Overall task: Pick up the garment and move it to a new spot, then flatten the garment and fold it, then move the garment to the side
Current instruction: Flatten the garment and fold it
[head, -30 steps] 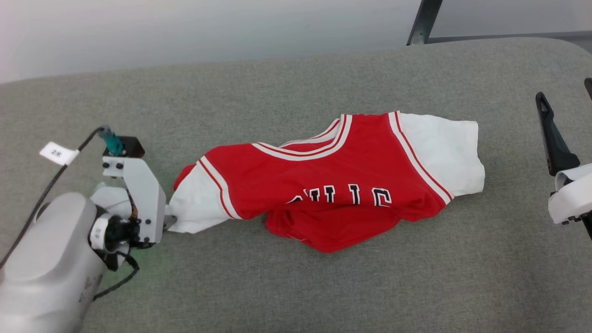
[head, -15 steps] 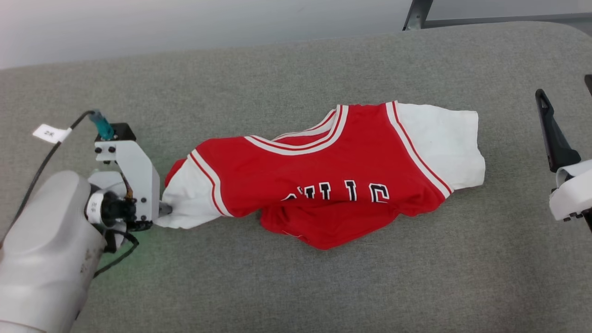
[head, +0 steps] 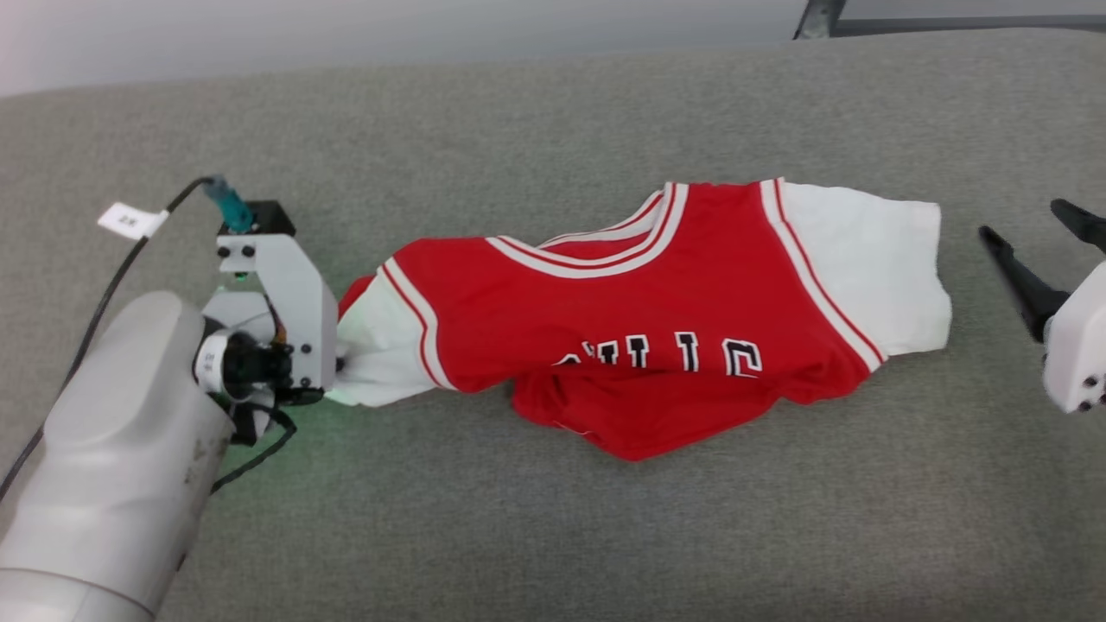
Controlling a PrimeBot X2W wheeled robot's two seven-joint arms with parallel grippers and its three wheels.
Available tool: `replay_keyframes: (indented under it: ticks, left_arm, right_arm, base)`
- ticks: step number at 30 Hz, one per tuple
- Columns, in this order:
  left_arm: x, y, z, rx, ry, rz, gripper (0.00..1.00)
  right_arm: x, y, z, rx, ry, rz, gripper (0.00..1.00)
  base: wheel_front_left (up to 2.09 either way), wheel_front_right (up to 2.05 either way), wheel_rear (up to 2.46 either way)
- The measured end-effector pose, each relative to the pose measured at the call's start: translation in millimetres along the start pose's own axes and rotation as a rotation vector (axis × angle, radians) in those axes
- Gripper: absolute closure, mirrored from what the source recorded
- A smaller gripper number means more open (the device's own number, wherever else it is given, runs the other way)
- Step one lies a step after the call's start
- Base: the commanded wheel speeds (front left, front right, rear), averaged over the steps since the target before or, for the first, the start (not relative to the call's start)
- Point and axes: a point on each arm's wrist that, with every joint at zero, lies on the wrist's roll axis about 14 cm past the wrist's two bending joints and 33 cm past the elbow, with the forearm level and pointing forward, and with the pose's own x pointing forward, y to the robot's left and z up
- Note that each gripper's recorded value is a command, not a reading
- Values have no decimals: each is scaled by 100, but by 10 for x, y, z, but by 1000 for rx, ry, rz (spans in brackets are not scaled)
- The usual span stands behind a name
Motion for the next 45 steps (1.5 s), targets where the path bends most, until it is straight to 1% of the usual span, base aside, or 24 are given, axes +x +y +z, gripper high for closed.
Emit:
replay_keyframes:
  ticks: [1,3,7,11,20,24,27,32,33,34,39,42,45]
  left_arm:
    - [3,-7,9,-1,-5,-4,100]
    - [11,-16,31,5,-14,-11,100]
    - [28,-38,61,17,-27,-21,100]
    - [49,-54,85,31,-41,-30,100]
    - [132,-60,150,41,-62,-54,100]
    - [166,-47,157,35,-61,-64,100]
    - [191,-23,150,26,-59,-67,100]
    - [216,12,126,10,-54,-65,100]
    - [216,15,127,7,-54,-65,100]
    - [213,16,131,6,-53,-67,100]
    - [192,12,139,-1,-53,-64,100]
    - [144,13,165,-3,-66,-61,100]
    - [69,18,205,-3,-85,-53,100]
  right_arm:
    - [33,-13,-47,-6,41,8,0]
    - [116,-37,-109,27,106,20,0]
    - [281,-63,-235,55,227,41,0]
    - [457,-75,-311,84,307,55,0]
    - [819,-49,-632,160,485,67,0]
    - [938,71,-846,220,577,89,0]
    - [1020,127,-904,261,619,101,0]
    - [1058,163,-1009,286,703,103,0]
    - [1058,162,-1012,289,711,102,69]
    - [1053,168,-1007,286,722,104,100]
    - [1011,174,-995,286,733,100,100]
    - [992,165,-904,289,704,95,100]
    - [975,172,-758,291,646,96,100]
  base:
    - [0,0,0]
    - [0,0,0]
    - [0,0,0]
    - [0,0,0]
    - [0,0,0]
    - [0,0,0]
    - [0,0,0]
    - [0,0,0]
    - [0,0,0]
    - [0,0,0]
    - [0,0,0]
    - [0,0,0]
    - [0,0,0]
